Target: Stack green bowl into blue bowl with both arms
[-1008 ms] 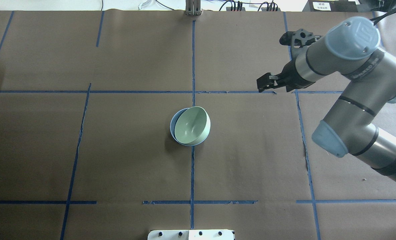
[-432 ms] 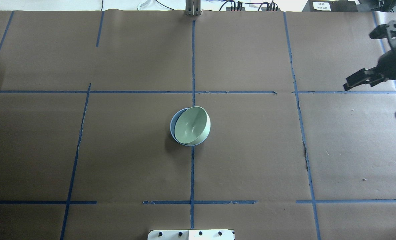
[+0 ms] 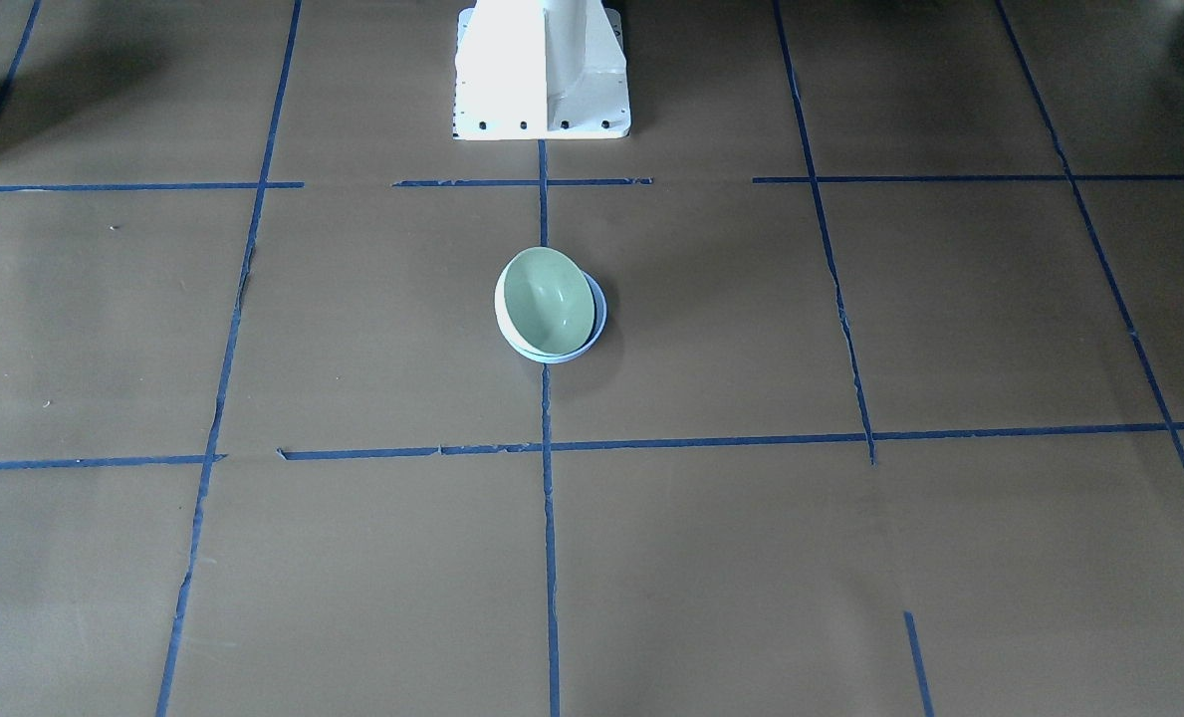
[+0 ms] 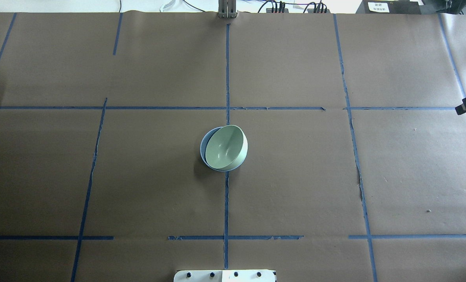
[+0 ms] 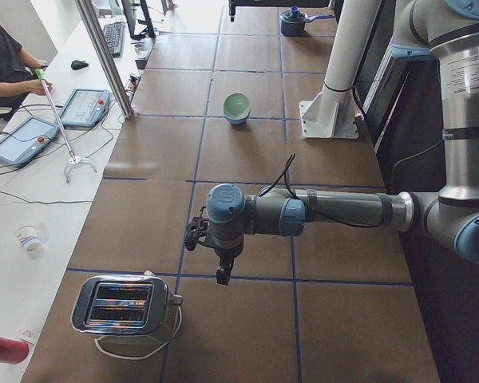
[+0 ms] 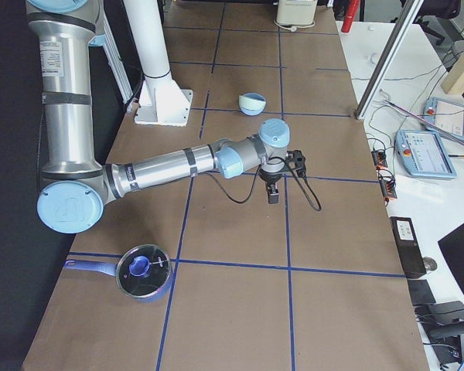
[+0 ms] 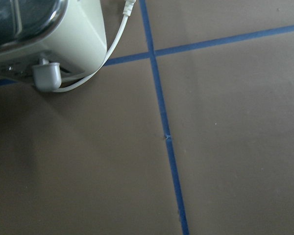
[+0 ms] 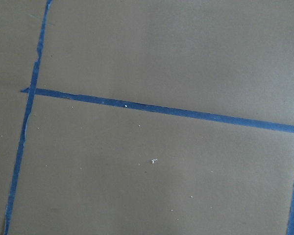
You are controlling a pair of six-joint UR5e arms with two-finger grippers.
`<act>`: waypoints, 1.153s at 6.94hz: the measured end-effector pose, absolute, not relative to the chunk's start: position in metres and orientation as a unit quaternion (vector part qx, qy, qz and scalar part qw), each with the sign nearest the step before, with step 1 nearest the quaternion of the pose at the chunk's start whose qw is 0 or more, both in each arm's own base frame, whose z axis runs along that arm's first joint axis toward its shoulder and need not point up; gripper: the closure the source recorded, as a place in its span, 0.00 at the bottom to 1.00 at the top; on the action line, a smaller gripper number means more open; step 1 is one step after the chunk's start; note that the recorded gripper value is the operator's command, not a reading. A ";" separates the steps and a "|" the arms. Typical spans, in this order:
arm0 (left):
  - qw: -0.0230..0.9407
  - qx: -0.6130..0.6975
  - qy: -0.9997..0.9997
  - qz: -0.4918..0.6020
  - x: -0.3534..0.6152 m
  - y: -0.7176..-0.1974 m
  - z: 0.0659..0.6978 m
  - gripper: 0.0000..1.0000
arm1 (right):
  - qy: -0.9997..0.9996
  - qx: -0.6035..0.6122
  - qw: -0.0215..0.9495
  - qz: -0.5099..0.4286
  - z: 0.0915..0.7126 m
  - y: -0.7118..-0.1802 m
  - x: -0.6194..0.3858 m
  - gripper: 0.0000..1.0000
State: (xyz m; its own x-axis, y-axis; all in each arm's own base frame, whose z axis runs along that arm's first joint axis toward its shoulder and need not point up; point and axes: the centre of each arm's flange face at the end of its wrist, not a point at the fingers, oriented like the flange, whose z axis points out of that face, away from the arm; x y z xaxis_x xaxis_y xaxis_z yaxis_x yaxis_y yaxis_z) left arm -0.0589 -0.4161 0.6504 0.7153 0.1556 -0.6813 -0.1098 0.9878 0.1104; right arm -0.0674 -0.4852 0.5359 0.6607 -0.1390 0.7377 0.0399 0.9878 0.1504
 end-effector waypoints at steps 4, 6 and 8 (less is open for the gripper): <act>0.926 0.003 0.375 0.050 -0.058 -0.423 0.671 0.00 | -0.399 0.033 0.916 -0.011 0.598 -0.485 -0.022 0.00; 0.927 0.001 0.375 0.026 -0.059 -0.428 0.663 0.00 | -0.393 0.027 0.919 -0.014 0.644 -0.484 0.010 0.00; 0.927 0.001 0.374 0.022 -0.060 -0.428 0.662 0.00 | -0.402 0.020 0.915 0.013 0.664 -0.480 0.041 0.00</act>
